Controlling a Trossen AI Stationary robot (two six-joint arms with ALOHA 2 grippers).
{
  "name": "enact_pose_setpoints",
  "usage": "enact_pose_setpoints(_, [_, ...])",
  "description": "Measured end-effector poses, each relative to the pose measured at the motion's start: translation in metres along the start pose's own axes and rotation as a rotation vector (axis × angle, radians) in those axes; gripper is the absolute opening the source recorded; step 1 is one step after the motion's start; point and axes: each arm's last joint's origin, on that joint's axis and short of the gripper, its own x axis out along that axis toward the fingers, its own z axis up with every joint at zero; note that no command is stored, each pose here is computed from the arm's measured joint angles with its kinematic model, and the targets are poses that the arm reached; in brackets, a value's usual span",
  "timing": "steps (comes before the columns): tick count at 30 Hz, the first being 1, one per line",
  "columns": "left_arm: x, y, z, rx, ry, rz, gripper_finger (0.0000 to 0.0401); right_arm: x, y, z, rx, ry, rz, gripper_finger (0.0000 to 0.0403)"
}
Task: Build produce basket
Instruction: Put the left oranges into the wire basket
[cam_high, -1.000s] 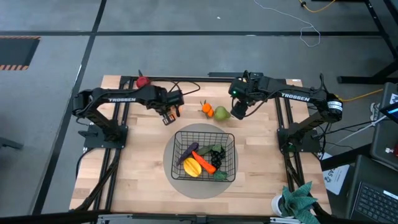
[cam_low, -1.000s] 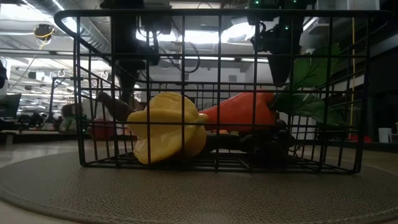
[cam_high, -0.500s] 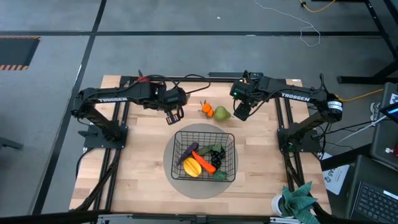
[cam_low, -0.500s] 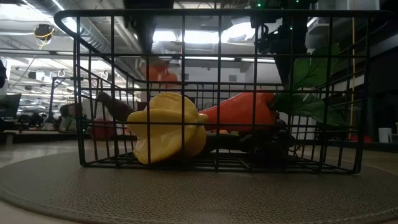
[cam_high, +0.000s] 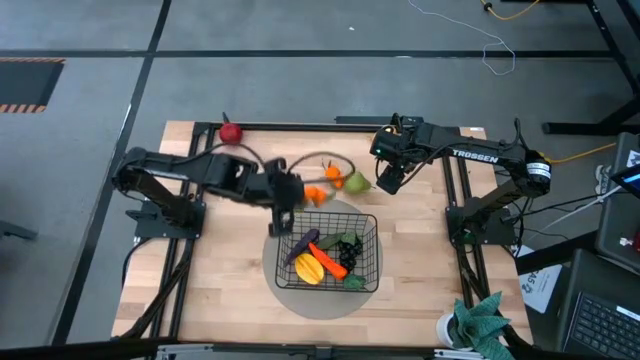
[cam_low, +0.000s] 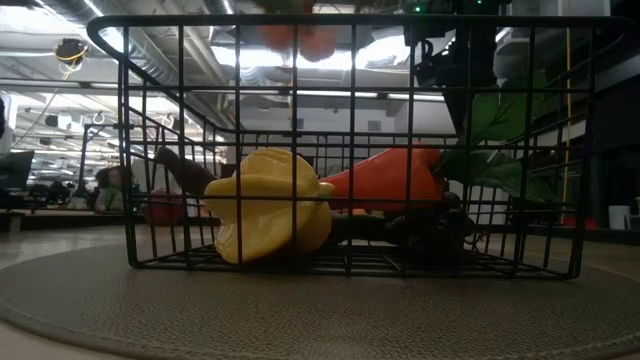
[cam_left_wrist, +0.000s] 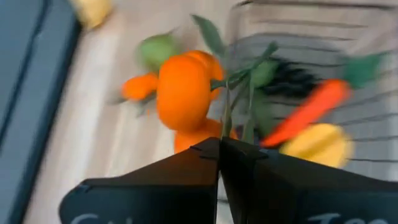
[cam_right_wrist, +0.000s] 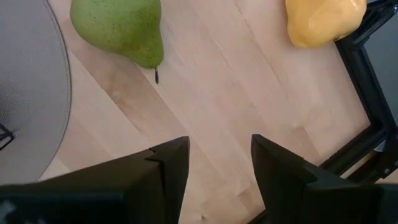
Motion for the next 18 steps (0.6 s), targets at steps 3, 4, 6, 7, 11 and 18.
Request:
enact_pose_setpoints(3, [-0.006,-0.018,0.002,0.052,-0.059,-0.080,0.0000,0.000,0.000,0.000,0.000,-0.002,0.000,0.0161])
enact_pose_setpoints(4, [-0.008,-0.024,0.003,0.070,-0.079,-0.095,0.0000,0.000,0.000,0.000,0.001,-0.003,0.000,0.0161])
enact_pose_setpoints(6, [-0.011,-0.032,0.003,0.109,-0.108,-0.116,0.0000,0.000,0.000,0.000,0.001,-0.004,0.001,0.0161])
enact_pose_setpoints(7, [-0.013,-0.036,0.003,0.119,-0.117,-0.122,0.0000,0.000,0.000,0.001,0.001,-0.006,0.001,0.0161])
enact_pose_setpoints(11, [-0.016,-0.043,0.004,0.127,-0.146,-0.135,0.0000,0.000,0.000,0.001,0.002,-0.006,0.001,0.0161])
enact_pose_setpoints(18, [-0.015,-0.041,0.005,0.117,-0.157,-0.120,0.0000,0.000,0.000,0.001,0.002,-0.007,0.001,0.0161])
